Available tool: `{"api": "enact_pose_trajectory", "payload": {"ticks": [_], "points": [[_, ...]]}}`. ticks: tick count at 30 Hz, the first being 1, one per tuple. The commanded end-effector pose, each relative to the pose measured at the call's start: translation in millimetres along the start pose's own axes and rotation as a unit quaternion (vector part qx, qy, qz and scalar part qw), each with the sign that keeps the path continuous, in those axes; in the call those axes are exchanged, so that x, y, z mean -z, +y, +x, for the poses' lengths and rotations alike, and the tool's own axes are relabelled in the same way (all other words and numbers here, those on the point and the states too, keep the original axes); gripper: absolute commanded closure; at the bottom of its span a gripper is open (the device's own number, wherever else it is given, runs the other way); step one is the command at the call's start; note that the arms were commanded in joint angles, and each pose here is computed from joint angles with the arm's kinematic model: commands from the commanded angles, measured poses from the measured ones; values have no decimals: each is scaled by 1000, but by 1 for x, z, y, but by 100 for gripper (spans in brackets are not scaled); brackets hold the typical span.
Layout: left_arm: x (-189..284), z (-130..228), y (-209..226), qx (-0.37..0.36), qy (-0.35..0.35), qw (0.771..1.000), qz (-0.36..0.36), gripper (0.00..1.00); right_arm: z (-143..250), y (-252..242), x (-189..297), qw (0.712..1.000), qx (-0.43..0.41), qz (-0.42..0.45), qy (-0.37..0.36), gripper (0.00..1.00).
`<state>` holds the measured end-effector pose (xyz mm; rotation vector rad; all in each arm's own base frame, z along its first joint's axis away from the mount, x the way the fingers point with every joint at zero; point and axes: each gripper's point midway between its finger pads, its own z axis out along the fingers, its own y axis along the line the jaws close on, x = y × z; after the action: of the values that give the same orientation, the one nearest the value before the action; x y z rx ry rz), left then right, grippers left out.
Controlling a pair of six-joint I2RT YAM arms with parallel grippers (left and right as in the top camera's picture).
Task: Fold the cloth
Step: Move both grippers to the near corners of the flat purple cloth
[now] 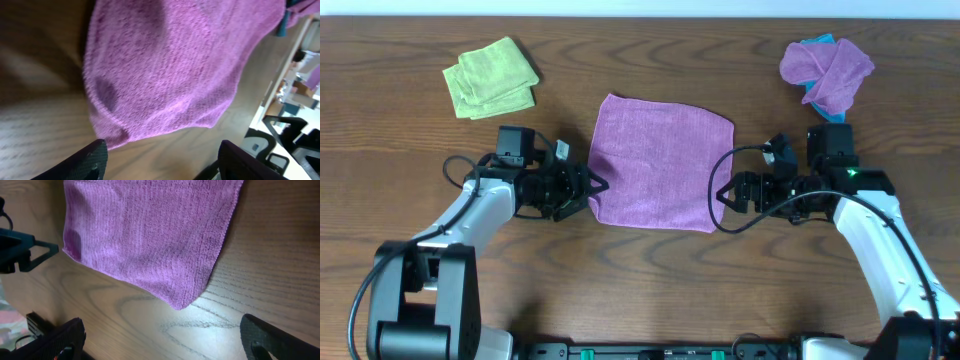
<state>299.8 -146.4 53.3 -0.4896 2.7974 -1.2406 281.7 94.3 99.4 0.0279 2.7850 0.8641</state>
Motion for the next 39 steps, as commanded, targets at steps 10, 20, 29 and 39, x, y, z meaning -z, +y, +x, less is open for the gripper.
{"api": "enact_pose_trajectory", "payload": {"ticks": [10, 20, 29, 39], "points": [[0, -2, 32, 18, -24, 996, -86, 27, 0, 3, 3, 1000, -1, -9, -7, 1], [-29, -2, 23, 17, -18, 996, -81, 30, 0, 3, 3, 1000, -1, -9, -7, 1], [-38, 2, 29, 24, -6, 996, -89, 37, 0, 3, 3, 1000, -1, -9, -7, 1], [-37, 9, 36, 8, 9, 994, -105, 37, 0, 3, 3, 1000, -2, -9, -7, 1]]}}
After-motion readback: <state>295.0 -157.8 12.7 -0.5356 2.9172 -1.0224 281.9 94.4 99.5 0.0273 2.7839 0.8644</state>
